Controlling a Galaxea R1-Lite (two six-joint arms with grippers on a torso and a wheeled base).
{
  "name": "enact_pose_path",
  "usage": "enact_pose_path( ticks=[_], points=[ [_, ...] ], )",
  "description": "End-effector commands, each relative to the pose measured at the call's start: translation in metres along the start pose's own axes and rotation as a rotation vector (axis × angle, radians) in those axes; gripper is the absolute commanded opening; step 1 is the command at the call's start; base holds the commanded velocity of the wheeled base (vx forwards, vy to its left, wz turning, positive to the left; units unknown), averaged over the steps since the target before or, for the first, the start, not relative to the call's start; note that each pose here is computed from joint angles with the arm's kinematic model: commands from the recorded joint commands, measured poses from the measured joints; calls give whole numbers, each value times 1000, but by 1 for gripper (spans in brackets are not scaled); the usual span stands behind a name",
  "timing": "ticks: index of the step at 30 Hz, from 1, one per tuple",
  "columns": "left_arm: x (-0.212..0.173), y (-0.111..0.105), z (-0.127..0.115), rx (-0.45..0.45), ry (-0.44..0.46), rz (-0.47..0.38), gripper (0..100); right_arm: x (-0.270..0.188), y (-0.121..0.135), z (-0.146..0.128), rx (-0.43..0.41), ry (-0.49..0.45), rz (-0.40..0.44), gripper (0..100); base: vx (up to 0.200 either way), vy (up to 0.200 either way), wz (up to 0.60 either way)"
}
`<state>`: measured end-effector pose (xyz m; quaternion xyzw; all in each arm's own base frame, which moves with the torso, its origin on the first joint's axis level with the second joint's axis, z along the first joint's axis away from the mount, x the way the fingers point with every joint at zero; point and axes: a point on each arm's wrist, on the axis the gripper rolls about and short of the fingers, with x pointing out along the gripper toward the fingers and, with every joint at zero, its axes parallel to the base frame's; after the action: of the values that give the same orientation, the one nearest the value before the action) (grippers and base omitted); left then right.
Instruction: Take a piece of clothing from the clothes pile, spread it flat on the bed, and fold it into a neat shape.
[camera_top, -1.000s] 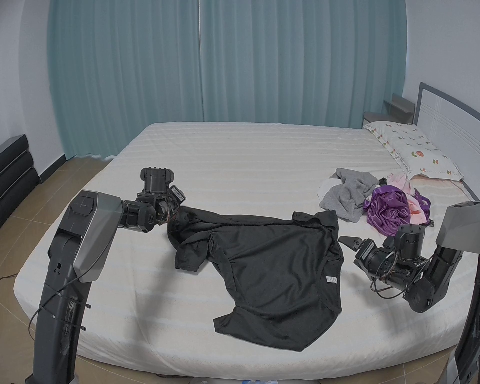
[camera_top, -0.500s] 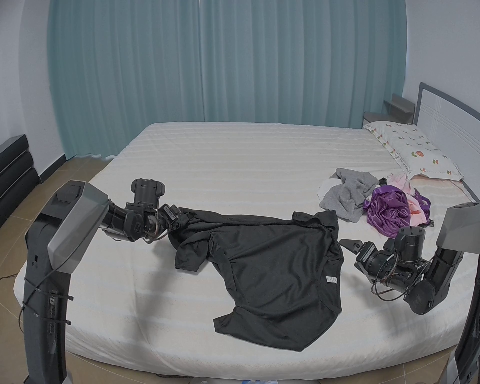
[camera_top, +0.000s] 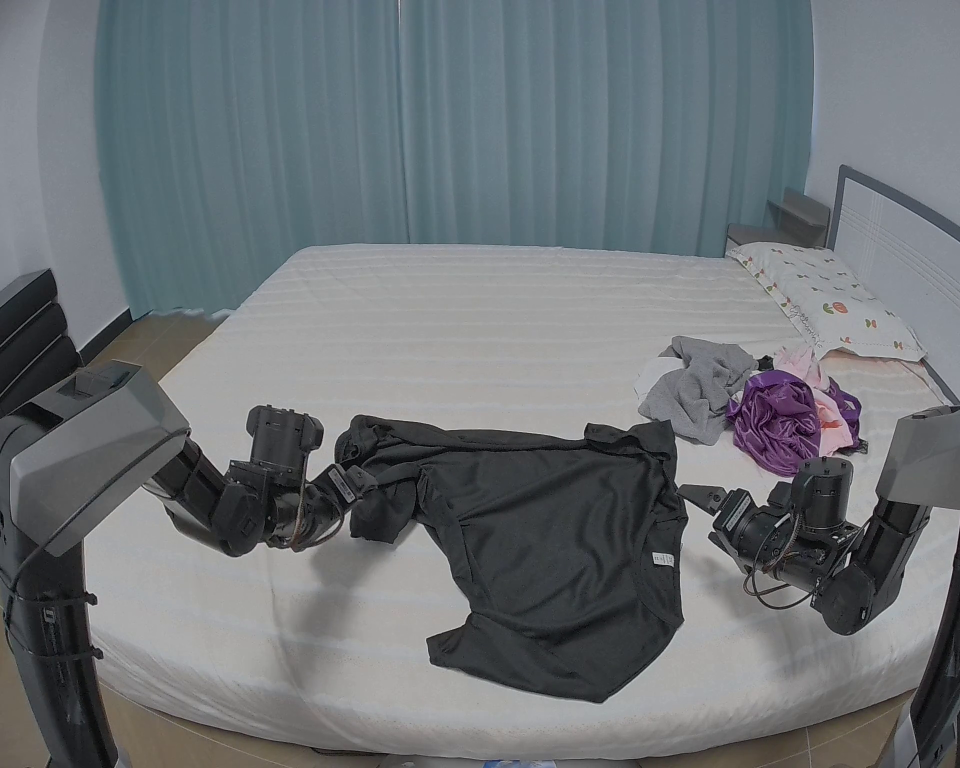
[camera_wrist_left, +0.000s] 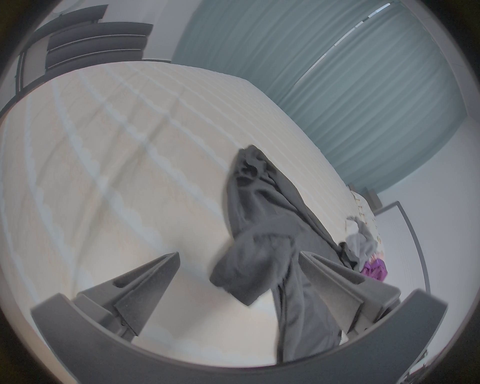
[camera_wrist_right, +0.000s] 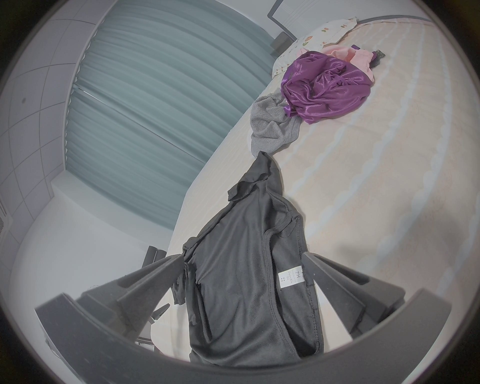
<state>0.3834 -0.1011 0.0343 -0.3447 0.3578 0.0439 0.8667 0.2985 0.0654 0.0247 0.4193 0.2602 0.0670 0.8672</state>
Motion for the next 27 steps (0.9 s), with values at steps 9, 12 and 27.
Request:
enact_pose_path(
  ticks=[9, 12, 27],
  points=[
    [0, -13, -41, 35, 72, -37, 100, -3, 2, -3, 11, 11, 4, 100, 0, 0, 0],
    [7, -12, -43, 38, 66, -33, 100, -2, 2, -3, 12, 13, 5, 100, 0, 0, 0],
    [43, -8, -40, 26, 16, -13, 0, 0, 0, -5, 14, 20, -5, 100, 0, 0, 0]
  ],
)
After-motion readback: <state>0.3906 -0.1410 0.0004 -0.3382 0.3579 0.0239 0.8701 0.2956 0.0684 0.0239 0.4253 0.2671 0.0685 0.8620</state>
